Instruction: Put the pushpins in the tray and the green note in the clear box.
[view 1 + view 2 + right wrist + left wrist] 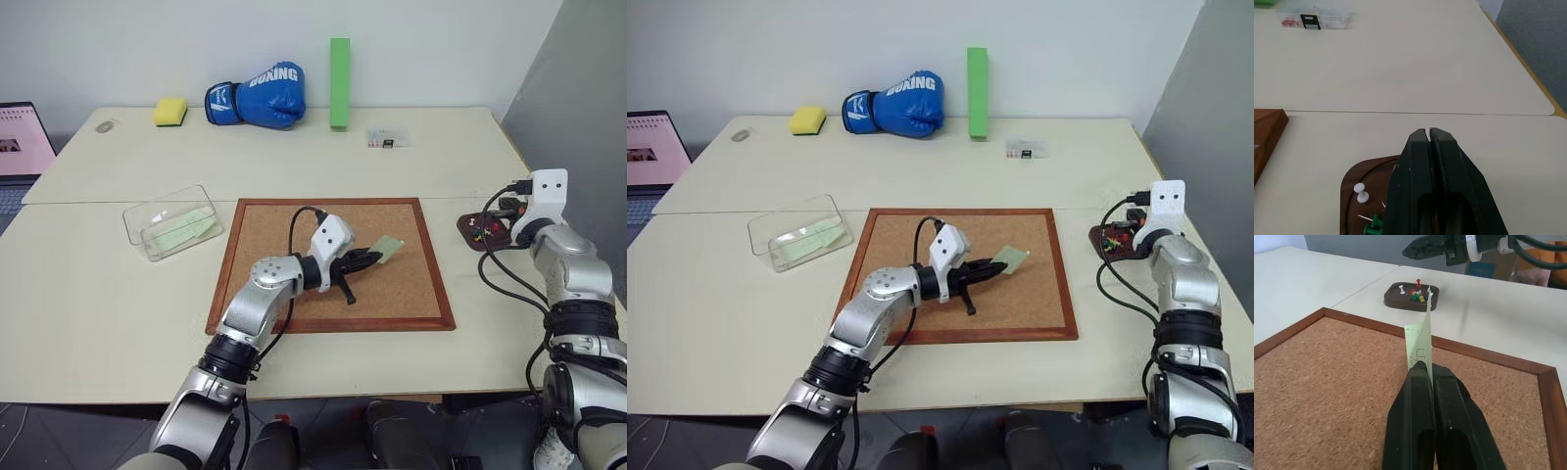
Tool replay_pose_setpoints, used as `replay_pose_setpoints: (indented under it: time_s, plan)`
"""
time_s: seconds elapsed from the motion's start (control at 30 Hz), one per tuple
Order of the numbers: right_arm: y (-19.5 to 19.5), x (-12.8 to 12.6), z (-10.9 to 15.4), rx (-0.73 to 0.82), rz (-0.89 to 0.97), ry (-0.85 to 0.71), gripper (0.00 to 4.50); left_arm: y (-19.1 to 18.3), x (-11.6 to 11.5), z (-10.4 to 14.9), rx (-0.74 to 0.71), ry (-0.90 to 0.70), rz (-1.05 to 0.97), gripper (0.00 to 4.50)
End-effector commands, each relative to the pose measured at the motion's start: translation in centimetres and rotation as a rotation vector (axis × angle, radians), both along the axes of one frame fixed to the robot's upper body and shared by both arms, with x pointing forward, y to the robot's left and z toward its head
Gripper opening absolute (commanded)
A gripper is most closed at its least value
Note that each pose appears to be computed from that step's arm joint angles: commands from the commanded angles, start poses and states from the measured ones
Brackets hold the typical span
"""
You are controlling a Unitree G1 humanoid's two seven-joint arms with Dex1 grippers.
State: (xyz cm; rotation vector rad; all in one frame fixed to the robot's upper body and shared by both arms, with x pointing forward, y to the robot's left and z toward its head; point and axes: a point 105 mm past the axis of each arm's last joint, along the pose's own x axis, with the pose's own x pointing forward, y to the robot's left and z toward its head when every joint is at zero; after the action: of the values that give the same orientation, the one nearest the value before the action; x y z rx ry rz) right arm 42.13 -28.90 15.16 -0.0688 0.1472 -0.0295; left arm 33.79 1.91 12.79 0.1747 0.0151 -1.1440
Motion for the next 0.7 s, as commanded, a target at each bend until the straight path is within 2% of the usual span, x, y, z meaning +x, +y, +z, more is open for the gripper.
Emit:
replay_pose_setpoints:
  time_s: [0.03,0.47,0.7]
  plan:
    - [0.8,1.0,1.8,0.013,0.023,-0.074,0.00,0.0,-0.4,1.2,-0.009,-0.056,-0.016,0.06]
    - [1.3,2.3,-0.9,-0.006,-0.028,-0.002,0.00,0.4,-0.7,1.4,0.002,-0.054,-0.003,0.06]
    - [1.5,2.4,-1.6,0.007,-0.026,0.024,0.00,0.4,-0.6,1.5,0.005,-0.055,-0.004,0.06]
